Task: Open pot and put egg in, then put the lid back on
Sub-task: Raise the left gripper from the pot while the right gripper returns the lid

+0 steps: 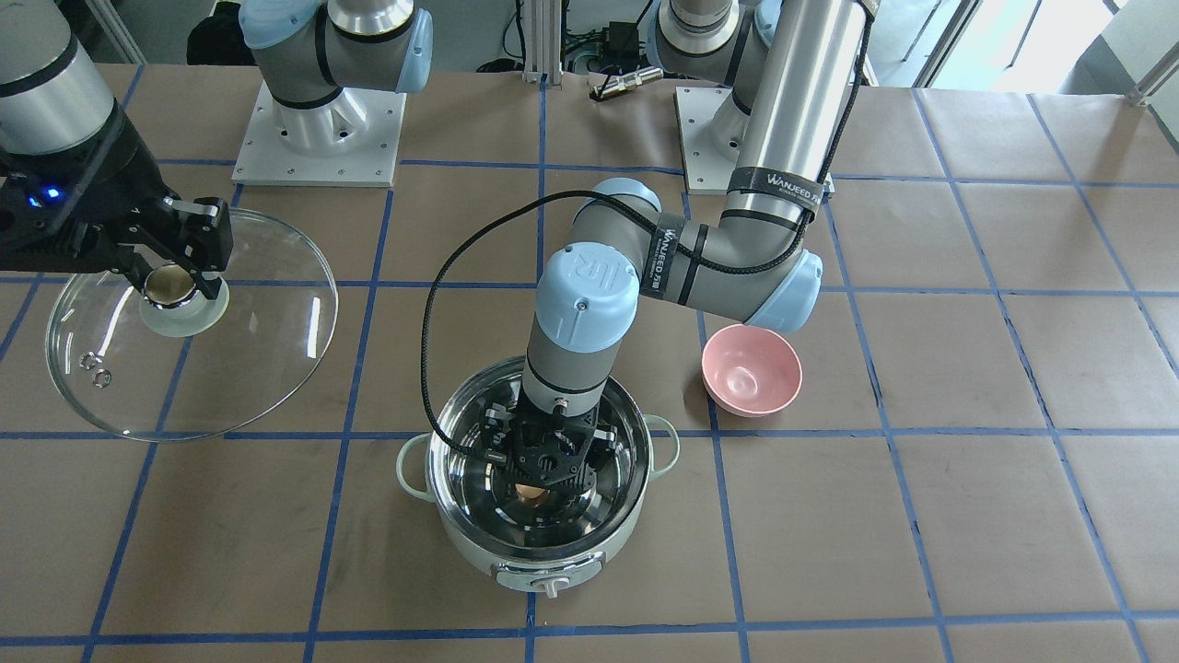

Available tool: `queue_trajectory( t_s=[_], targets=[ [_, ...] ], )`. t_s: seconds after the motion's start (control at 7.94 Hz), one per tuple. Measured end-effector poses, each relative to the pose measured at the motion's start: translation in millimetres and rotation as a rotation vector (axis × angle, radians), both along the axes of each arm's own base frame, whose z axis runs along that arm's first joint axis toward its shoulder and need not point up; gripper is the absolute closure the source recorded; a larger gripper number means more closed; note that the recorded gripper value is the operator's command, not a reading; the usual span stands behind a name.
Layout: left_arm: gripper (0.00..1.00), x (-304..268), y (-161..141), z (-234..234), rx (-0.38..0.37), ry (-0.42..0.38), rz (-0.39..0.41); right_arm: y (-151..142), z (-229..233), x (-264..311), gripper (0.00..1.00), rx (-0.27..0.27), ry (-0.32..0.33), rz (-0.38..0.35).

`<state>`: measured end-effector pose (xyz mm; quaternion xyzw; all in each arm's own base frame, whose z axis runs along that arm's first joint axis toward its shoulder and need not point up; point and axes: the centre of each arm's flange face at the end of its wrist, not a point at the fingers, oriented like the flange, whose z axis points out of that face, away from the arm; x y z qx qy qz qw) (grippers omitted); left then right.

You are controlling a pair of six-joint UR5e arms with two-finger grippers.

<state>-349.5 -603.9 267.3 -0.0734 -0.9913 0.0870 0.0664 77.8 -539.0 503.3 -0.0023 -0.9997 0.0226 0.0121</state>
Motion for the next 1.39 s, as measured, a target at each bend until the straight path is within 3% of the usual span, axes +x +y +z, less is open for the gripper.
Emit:
queue_trajectory(
  t_s=[0.5,1.01,1.39],
  targets=[
    [0.0,9.3,28.9,89.1,-0.021,0.011,0.0,1.6,-3.1,-0.3,1.0,0.01,0.005,0.007],
    [0.0,39.0,112.3,196.8,0.08,-0.033,0.002,5.3,-0.2,10.4,1.0,-0.006,-0.007,-0.027],
    [0.0,65.7,158.7,228.9,0.156,-0.12,0.009,-1.6,-13.1,97.1,1.0,-0.083,-0.04,-0.091]
  ],
)
